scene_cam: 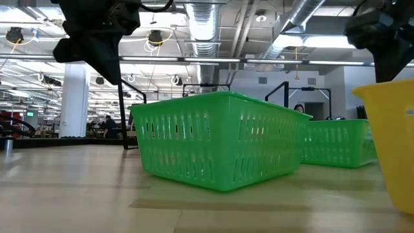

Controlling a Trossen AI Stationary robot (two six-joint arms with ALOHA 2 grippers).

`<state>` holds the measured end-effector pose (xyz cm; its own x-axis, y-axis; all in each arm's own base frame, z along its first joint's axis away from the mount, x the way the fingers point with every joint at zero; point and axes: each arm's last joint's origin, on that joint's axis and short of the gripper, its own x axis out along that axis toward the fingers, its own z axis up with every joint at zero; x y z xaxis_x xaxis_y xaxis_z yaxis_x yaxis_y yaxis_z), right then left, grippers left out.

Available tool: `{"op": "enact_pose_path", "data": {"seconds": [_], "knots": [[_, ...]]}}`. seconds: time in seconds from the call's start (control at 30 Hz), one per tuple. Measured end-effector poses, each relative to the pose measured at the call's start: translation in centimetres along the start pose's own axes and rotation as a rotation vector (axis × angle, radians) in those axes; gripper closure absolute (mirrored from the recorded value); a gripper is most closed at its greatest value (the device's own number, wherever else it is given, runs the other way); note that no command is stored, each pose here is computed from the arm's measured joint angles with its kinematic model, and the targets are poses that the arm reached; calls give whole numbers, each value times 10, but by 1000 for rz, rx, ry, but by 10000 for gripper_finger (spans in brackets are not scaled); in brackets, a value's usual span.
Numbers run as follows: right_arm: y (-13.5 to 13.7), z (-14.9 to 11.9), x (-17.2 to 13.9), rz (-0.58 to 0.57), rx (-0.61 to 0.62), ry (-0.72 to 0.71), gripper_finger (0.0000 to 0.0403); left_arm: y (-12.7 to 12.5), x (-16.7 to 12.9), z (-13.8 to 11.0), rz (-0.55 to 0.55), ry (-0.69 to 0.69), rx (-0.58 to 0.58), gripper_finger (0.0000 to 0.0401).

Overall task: Stack baskets on shelf by color
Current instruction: Put the top green bin on the shelf

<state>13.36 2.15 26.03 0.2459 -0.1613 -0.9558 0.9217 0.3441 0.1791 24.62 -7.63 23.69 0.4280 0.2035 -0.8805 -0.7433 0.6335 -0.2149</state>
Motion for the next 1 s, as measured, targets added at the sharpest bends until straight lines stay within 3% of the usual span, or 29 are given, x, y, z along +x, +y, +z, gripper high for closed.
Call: {"op": "enact_pose_path", "data": {"seconds": [0.17, 0.47, 1.0], "knots": [[3, 12, 9, -69, 75, -39, 307, 0, 0, 0, -2, 5, 43, 401], [-7, 45, 17, -127, 328, -120, 211, 0, 0, 0, 0, 4, 79, 401], [-26, 49, 66, -142, 518, -129, 212, 0, 0, 0, 2, 1, 192, 401]]}}
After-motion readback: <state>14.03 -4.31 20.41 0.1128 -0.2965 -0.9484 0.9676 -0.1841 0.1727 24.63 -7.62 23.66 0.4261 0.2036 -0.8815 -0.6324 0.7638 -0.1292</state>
